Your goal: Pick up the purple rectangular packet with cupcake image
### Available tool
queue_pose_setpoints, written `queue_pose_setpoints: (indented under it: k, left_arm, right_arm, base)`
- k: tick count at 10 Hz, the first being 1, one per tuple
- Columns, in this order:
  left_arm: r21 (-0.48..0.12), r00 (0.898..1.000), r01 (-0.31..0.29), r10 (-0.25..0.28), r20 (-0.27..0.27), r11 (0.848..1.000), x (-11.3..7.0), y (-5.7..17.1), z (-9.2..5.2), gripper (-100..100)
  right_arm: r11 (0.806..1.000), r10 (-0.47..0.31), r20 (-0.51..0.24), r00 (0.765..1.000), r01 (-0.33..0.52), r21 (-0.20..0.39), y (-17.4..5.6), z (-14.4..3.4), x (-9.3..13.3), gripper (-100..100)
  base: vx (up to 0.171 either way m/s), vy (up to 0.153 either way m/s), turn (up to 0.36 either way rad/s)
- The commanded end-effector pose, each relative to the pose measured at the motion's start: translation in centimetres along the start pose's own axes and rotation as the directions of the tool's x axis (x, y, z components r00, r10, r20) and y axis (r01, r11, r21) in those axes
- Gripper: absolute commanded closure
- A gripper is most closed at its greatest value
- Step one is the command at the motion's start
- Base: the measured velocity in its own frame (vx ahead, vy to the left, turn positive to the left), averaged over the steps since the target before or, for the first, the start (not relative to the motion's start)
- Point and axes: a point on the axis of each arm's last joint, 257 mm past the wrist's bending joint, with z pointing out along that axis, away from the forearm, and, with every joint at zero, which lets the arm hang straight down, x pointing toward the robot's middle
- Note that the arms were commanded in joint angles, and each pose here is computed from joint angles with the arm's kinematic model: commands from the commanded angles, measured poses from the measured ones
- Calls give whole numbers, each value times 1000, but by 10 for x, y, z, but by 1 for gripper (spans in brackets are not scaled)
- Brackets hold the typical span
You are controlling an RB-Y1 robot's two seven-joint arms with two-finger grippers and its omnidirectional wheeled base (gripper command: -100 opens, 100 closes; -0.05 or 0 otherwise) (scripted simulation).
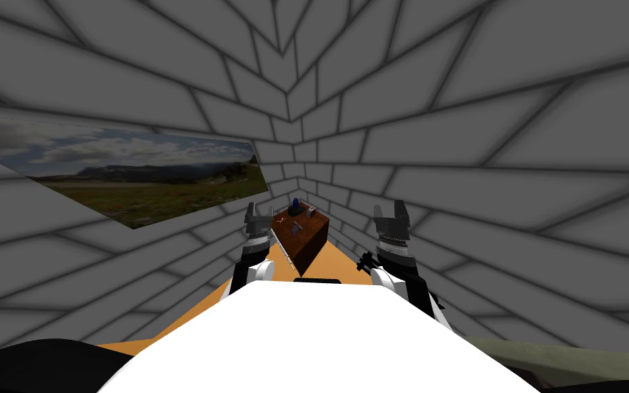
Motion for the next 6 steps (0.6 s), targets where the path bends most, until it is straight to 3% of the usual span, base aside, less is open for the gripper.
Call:
queue_pose_setpoints:
  k: [1,4,5,6]
  left_arm:
    - [-53,1000,-16,14,-21,998,-4,19,-1,-100]
    - [-168,999,-42,37,-33,985,-22,61,-5,-100]
    - [-168,999,-42,37,-33,985,-22,61,-5,-100]
    - [-215,998,-51,45,-32,975,-31,78,-7,-100]
  right_arm:
    - [1000,0,0,1000,0,0,0,0,0,0]
    - [1000,0,0,1000,0,0,0,0,0,0]
    - [1000,0,0,1000,0,0,0,0,0,0]
    - [1000,0,0,1000,0,0,0,0,0,0]
  base:
    - [-15,14,-34]
    - [-42,33,-41]
    - [-27,25,-17]
    - [-20,20,-34]
